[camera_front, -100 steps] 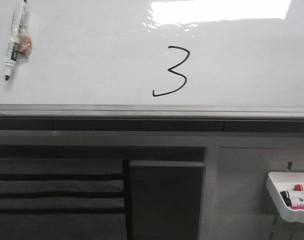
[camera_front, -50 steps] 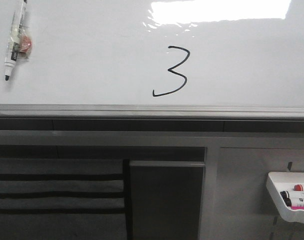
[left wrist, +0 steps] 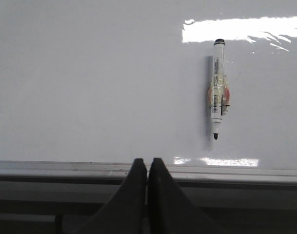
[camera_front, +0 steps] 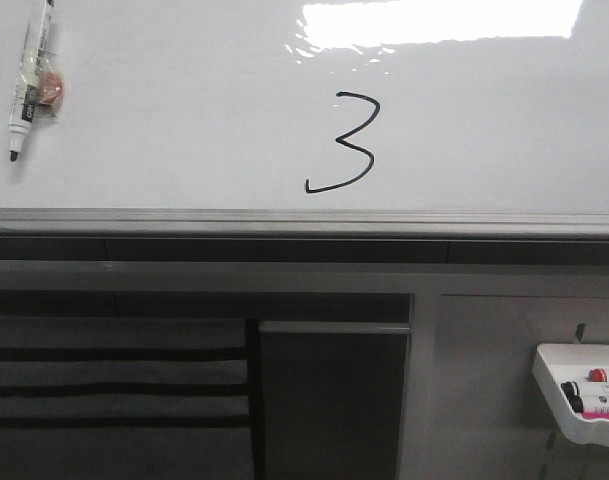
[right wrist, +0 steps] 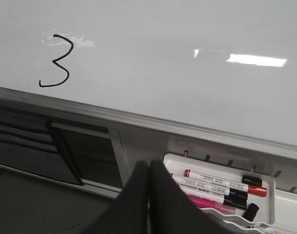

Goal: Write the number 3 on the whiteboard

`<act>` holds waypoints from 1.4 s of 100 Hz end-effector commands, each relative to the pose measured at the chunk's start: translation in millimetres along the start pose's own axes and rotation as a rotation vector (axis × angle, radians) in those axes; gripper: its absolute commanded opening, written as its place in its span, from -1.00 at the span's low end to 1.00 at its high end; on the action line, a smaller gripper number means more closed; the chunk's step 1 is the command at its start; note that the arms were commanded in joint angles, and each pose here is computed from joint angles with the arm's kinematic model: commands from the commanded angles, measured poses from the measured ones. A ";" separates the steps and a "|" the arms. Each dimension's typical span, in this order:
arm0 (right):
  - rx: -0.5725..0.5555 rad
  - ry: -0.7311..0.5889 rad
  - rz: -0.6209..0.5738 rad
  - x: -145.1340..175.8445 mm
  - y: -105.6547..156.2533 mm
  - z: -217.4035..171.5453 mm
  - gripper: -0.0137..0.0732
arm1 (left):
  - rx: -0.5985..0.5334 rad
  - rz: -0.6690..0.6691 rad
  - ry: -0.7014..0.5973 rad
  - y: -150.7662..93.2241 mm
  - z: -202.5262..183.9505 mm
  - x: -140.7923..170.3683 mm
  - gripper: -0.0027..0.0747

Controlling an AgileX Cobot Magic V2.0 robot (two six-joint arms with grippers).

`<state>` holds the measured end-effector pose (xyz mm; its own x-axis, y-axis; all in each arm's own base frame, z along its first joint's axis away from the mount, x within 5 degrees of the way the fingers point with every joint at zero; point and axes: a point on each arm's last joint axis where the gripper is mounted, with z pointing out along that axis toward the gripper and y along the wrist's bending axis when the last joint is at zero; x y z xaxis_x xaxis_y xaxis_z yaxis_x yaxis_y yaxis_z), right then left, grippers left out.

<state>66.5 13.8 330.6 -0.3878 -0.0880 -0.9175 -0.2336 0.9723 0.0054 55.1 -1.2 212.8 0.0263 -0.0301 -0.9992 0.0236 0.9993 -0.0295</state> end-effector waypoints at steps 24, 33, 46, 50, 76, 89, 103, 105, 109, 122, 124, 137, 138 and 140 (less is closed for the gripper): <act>0.004 -0.092 -0.010 -13.1 -0.4 -3.8 -0.85 | 0.015 -0.033 -0.185 -0.5 -2.5 -7.3 -0.98; 0.004 -0.092 -0.010 -13.1 -0.4 -3.8 -0.85 | 0.015 -0.033 -0.185 -0.5 -2.5 -7.3 -0.98; 0.004 -0.092 -0.010 -13.1 -0.4 -3.8 -0.85 | 0.015 -0.033 -0.185 -0.5 -2.5 -7.3 -0.98; 0.004 -0.092 -0.010 -13.1 -0.4 -3.8 -0.85 | 0.015 -0.033 -0.185 -0.5 -2.5 -7.3 -0.98; 0.004 -0.092 -0.010 -13.1 -0.4 -3.8 -0.85 | 0.015 -0.033 -0.185 -0.5 -2.5 -7.3 -0.98; 0.004 -0.092 -0.010 -13.1 -0.4 -3.8 -0.85 | 0.015 -0.033 -0.185 -0.5 -2.5 -7.3 -0.98; 0.035 -0.136 0.009 -4.9 -3.8 -11.3 -0.85 | 0.015 -0.033 -0.185 -0.5 -2.5 -7.3 -0.98; 0.054 -0.142 0.016 -2.7 -5.0 -11.5 -0.85 | 0.015 -0.033 -0.185 -0.5 -2.5 -7.3 -0.98; 0.080 -0.167 0.052 3.0 -6.5 -13.4 -0.85 | 0.015 -0.033 -0.185 -0.5 -2.5 -7.3 -0.98; 0.166 -0.311 0.138 27.5 -9.0 -13.0 -0.85 | 0.015 -0.033 -0.185 -0.5 -2.5 -7.3 -0.98; 0.181 -0.329 0.150 33.3 -9.4 -11.4 -0.85 | 0.015 -0.033 -0.185 -0.5 -2.5 -7.3 -0.98; 0.239 -0.473 0.166 65.2 -11.5 2.9 -0.85 | 0.015 -0.033 -0.185 -0.5 -2.5 -7.3 -0.98; 0.240 -0.478 0.165 66.9 -11.5 3.9 -0.85 | 0.015 -0.033 -0.185 -0.5 -2.5 -7.3 -0.98; 0.240 -0.494 0.163 71.7 -11.6 6.7 -0.85 | 0.015 -0.033 -0.185 -0.5 -2.5 -7.3 -0.98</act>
<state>46.3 -2.8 261.3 -0.1087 0.1220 -0.9866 0.0363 0.9923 0.1187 55.8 -1.3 214.4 0.1148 -0.0498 -0.9921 0.0286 0.9985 -0.0469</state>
